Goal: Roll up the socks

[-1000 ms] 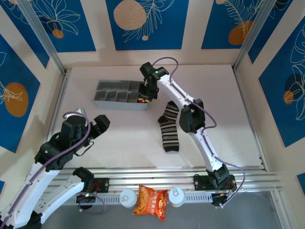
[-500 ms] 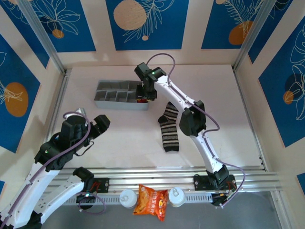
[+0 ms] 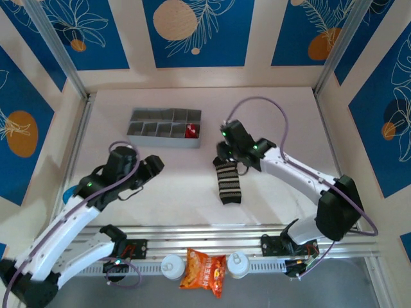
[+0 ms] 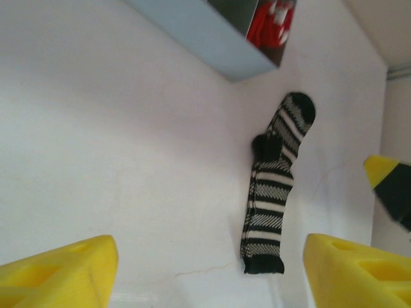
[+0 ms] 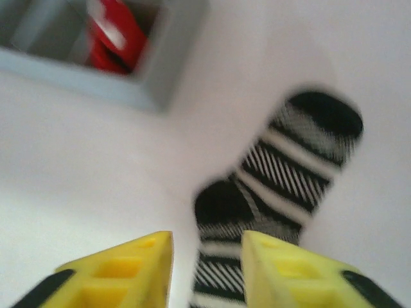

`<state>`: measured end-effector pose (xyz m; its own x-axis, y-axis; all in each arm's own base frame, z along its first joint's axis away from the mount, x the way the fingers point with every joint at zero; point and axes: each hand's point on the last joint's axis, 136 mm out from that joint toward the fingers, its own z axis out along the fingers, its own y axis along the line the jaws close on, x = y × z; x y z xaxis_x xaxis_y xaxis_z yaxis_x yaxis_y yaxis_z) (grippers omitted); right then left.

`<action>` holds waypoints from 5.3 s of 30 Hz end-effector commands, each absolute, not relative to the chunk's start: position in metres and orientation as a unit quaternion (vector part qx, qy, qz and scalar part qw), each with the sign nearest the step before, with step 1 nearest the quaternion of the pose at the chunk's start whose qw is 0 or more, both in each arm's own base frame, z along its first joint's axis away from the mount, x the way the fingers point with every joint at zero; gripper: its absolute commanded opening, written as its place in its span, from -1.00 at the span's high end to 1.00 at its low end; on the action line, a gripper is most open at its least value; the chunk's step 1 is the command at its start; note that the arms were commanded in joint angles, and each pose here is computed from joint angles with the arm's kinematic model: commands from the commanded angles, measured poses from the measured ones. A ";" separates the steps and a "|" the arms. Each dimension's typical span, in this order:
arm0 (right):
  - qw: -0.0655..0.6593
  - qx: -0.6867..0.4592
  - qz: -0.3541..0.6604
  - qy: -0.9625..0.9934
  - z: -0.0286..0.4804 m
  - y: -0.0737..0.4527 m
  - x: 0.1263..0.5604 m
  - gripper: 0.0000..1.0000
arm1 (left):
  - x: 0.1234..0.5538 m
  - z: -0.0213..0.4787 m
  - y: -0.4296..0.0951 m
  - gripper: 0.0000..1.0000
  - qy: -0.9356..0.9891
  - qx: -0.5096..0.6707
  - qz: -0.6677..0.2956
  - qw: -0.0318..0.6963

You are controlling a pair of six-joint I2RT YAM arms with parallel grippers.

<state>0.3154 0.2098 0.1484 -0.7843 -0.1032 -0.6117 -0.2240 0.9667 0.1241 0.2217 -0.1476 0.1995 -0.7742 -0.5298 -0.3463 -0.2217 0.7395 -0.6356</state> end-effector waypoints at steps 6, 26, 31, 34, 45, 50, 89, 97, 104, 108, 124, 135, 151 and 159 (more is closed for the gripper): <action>0.198 -0.024 0.161 0.967 0.064 0.194 0.276 0.39 | 0.233 0.179 -0.212 -0.45 0.901 -0.173 -0.344 0.199; 0.045 -0.017 0.222 0.974 0.036 0.337 0.259 0.38 | 0.218 0.142 -0.196 -0.42 0.906 -0.218 -0.319 0.174; 0.167 -0.078 0.234 0.955 0.080 0.322 0.270 0.24 | 0.218 0.128 -0.206 -0.23 0.903 -0.230 -0.331 0.148; 0.277 -0.208 0.281 0.895 0.110 0.318 0.254 0.15 | 0.220 0.116 -0.216 0.01 0.904 -0.238 -0.335 0.121; 0.351 -0.631 0.245 0.647 0.095 0.301 0.143 -0.73 | 0.242 0.081 -0.258 0.18 0.920 -0.234 -0.312 0.050; 0.329 -0.677 0.148 0.641 0.064 0.311 0.159 -0.74 | 0.244 0.074 -0.259 0.19 0.924 -0.238 -0.296 0.043; 0.128 -0.444 0.383 0.800 0.065 0.340 0.191 1.00 | 0.205 0.058 -0.232 -0.31 0.839 -0.443 -0.316 -0.012; 0.078 -0.418 0.411 0.806 0.064 0.340 0.194 1.00 | 0.224 0.053 -0.252 -0.29 0.832 -0.453 -0.320 -0.020; 0.054 -0.379 0.403 0.831 0.056 0.334 0.203 1.00 | 0.216 0.076 -0.213 -0.25 0.839 -0.474 -0.264 0.039; 0.038 -0.363 0.408 0.837 0.056 0.332 0.212 1.00 | 0.212 0.073 -0.217 -0.21 0.836 -0.474 -0.276 0.024; -0.002 -0.353 0.392 0.850 0.036 0.336 0.230 1.00 | 0.241 0.061 -0.244 -0.13 0.818 -0.480 -0.315 0.032; -0.014 -0.356 0.358 0.863 0.017 0.338 0.232 1.00 | 0.274 0.056 -0.249 0.06 0.796 -0.501 -0.331 0.071; 0.082 -0.413 0.332 0.844 0.041 0.344 0.244 0.44 | 0.234 -0.005 -0.205 0.47 0.818 -0.543 -0.187 0.014; 0.256 -0.510 0.292 0.767 0.074 0.331 0.236 0.21 | 0.220 -0.016 -0.184 0.55 0.813 -0.562 -0.153 -0.011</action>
<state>0.2341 0.3245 0.0558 -0.5421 -0.6316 -0.5542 -0.8402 0.4000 0.3661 0.2647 -0.2298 0.0271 -0.4340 -0.8628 0.2594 -0.8382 0.2810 -0.4674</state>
